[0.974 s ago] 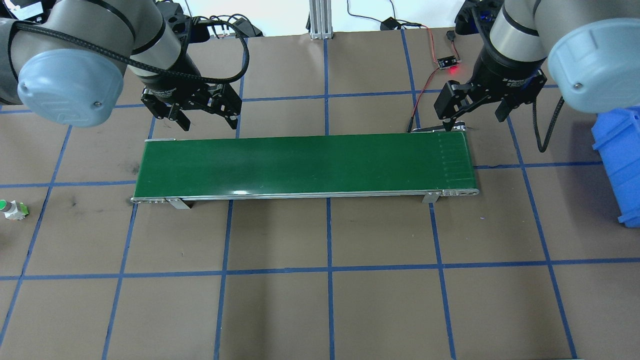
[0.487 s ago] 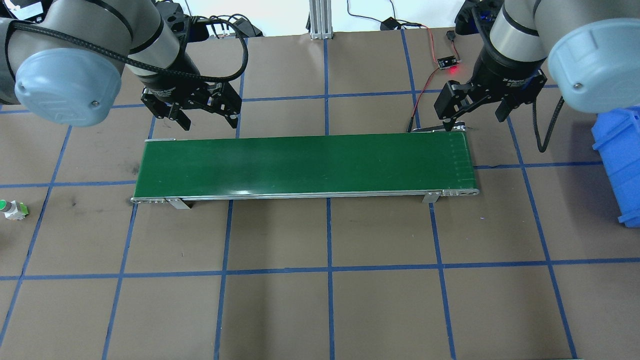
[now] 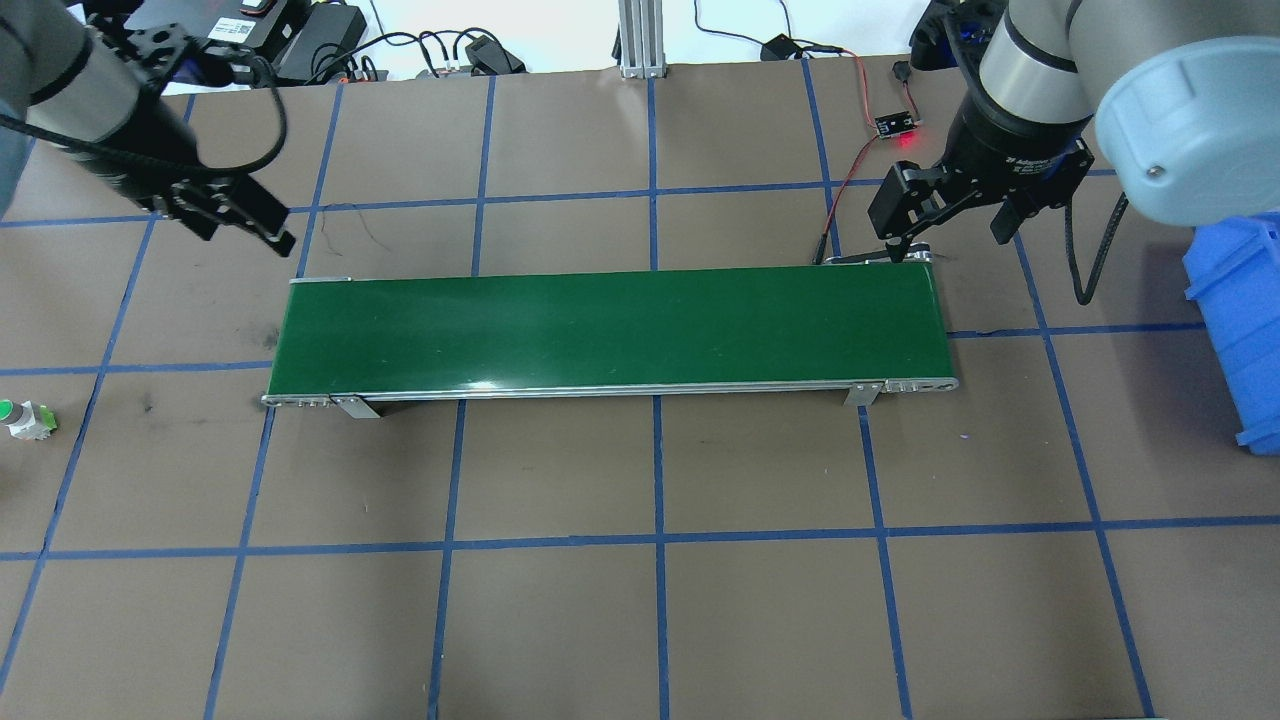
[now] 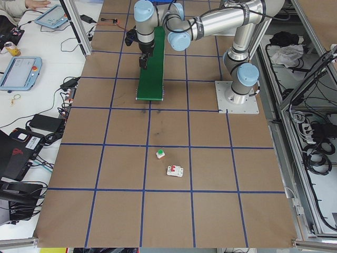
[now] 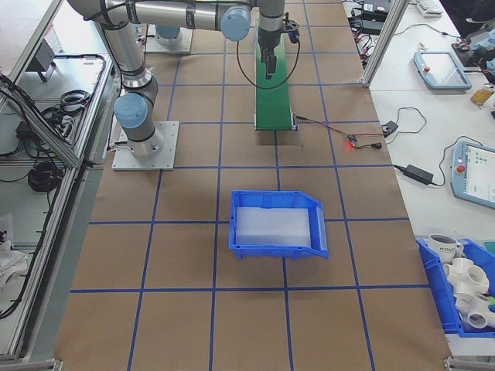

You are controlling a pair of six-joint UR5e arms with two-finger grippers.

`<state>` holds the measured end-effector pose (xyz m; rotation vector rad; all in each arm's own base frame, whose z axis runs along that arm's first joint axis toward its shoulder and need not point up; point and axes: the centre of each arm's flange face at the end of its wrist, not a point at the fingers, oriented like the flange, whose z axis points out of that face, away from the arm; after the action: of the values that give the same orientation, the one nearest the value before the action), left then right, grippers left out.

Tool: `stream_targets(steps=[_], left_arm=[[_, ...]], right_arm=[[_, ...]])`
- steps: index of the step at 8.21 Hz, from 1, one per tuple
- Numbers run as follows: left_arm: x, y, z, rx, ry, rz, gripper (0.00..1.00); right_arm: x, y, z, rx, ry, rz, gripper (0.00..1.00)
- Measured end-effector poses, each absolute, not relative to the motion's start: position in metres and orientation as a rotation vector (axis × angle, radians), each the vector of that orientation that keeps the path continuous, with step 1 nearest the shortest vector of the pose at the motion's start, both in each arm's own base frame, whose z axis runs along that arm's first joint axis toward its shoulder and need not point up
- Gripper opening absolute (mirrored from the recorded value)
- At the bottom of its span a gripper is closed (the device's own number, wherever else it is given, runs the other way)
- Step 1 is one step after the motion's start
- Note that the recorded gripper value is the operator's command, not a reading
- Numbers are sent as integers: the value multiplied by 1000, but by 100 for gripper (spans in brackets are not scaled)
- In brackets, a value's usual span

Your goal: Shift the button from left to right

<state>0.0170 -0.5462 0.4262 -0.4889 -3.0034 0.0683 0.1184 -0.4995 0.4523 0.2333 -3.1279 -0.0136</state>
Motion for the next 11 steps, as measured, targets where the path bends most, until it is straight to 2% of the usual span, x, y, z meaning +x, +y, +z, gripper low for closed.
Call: stream_targets(steps=[2,6,8,11], left_arm=[[113,-539,414,-703,-2992,49,100],[243,-524,379,-1049,-3024,-136,100],[301,-526,337,-1300,-2956,-209,100],[354,-518,273,-1423,-2805,-273,100]], right_arm=[[119,-500,452,233,-3129,-11,100],[119,-500,452,234,-3129,-12,100],[119,-500,452,234,-3129,-12,100],[119,-500,452,235,-3129,-12,100]])
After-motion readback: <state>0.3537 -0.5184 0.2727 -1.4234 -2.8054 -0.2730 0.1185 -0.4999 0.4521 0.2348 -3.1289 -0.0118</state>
